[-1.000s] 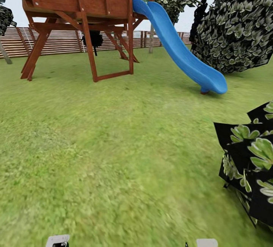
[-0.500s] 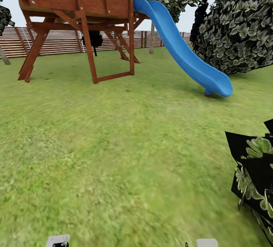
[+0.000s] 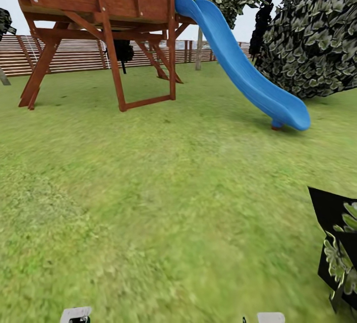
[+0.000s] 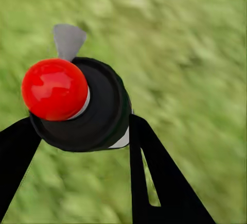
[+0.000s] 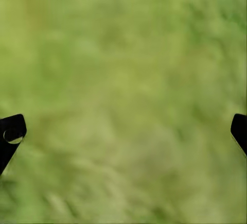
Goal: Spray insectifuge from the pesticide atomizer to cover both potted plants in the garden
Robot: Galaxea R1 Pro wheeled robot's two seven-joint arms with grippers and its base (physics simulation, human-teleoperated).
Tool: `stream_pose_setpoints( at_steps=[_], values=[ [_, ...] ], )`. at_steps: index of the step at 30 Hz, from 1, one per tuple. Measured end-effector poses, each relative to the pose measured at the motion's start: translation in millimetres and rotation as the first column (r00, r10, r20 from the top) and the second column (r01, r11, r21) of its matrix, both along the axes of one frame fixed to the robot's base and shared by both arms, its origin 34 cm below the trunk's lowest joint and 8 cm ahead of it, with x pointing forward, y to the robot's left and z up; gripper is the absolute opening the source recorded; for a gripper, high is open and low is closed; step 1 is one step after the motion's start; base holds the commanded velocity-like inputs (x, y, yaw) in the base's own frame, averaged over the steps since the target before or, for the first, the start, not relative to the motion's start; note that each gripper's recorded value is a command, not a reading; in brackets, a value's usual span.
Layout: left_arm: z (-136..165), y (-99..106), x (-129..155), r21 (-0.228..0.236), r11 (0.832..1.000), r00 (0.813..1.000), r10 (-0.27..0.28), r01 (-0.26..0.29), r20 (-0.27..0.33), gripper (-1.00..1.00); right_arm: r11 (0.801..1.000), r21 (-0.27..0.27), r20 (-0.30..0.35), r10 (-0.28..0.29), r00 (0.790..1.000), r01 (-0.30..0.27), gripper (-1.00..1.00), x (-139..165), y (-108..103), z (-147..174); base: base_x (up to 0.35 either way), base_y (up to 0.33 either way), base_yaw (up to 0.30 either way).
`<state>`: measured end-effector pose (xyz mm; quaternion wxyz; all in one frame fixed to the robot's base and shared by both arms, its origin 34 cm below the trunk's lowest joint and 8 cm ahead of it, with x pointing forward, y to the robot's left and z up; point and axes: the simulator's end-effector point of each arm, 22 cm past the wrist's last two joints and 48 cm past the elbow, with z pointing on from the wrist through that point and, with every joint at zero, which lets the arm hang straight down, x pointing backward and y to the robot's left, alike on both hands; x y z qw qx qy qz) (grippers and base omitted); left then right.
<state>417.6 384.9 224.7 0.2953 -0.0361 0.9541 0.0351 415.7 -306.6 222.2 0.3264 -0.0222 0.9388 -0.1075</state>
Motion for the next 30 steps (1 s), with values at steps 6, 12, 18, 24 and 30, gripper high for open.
stream_pose_setpoints(
  at_steps=[6,12,18,24,30],
  values=[
    [0.0,-0.2,0.1,0.0,1.0,1.0,-0.001,0.001,0.0,-1.0,1.0,0.0,0.001,0.0,1.0,0.0,1.0,0.3,0.1,0.1,0.339,0.0,0.0],
    [0.0,-0.2,0.0,0.0,1.0,1.0,-0.001,0.001,0.0,-1.0,1.0,0.0,0.001,0.0,1.0,0.0,1.0,0.3,0.1,0.2,0.339,0.0,0.0],
    [0.0,-0.2,0.1,0.0,1.0,1.0,-0.001,0.001,0.0,-1.0,1.0,0.0,0.001,0.0,1.0,0.0,1.0,0.4,0.1,0.2,0.339,0.0,0.0],
    [-0.1,-0.2,-0.1,0.0,1.0,1.0,-0.001,0.001,-0.001,-1.0,1.0,-0.001,0.001,-0.002,1.0,0.002,1.0,0.4,0.0,0.2,0.339,0.0,0.0],
    [-0.1,-0.3,-0.1,0.0,1.0,1.0,-0.001,0.001,0.0,-1.0,1.0,-0.001,0.002,-0.005,1.0,0.005,1.0,0.4,0.2,0.3,0.339,0.0,0.0]
  ],
)
